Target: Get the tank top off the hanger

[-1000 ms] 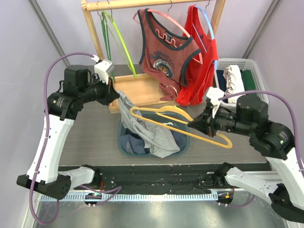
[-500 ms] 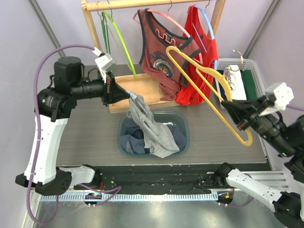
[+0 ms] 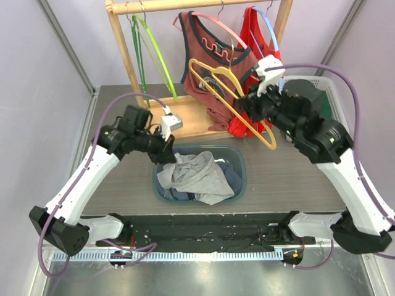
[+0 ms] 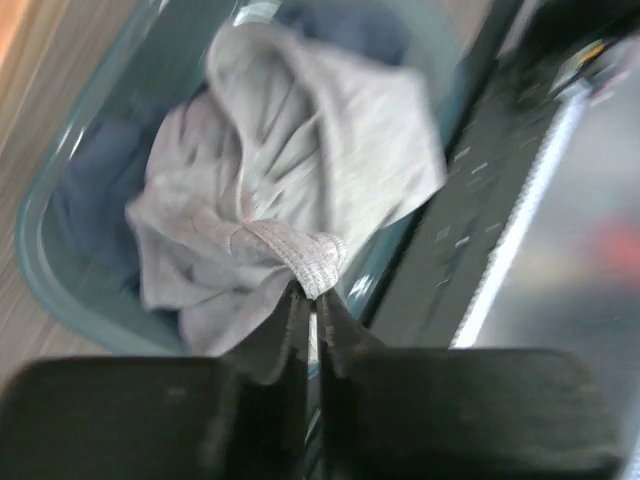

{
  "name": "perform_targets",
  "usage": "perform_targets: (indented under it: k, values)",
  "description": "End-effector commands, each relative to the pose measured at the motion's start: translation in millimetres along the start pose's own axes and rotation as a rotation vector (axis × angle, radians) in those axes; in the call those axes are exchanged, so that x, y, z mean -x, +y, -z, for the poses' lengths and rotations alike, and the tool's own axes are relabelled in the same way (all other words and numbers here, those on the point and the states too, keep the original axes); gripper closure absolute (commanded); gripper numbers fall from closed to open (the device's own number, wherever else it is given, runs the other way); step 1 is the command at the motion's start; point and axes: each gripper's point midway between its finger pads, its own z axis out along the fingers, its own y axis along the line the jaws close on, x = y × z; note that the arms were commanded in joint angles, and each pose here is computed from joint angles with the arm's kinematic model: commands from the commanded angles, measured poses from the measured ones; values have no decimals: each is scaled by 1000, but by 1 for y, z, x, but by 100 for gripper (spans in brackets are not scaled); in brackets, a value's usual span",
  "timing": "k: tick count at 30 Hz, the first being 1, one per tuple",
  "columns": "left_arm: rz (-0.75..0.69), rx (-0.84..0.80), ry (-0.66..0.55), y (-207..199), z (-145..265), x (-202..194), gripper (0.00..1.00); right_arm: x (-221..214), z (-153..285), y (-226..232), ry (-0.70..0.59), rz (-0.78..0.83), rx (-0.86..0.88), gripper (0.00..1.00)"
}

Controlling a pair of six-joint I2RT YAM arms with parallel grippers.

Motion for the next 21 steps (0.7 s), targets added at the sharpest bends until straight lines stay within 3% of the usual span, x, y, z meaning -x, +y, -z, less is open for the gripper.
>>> perform_targets:
  k: [1, 2, 3, 5, 8, 21]
  values:
    - [-155, 239, 31, 44, -3, -9, 79, 67, -7, -7, -177, 6, -36, 99]
    - [-170, 281, 42, 53, -3, -14, 63, 69, -13, -8, -175, 12, -41, 99]
    - [-172, 299, 49, 57, -3, -16, 57, 71, -18, -8, -176, 19, -43, 99]
    - [-186, 321, 96, 63, -8, -31, 34, 79, -33, -8, -180, 41, -50, 99]
    - [-217, 347, 146, 65, -17, -46, 28, 88, -53, -11, -182, 66, -74, 99]
    - [-255, 332, 292, 67, -66, -114, 24, 124, -113, -23, -253, 65, -105, 99]
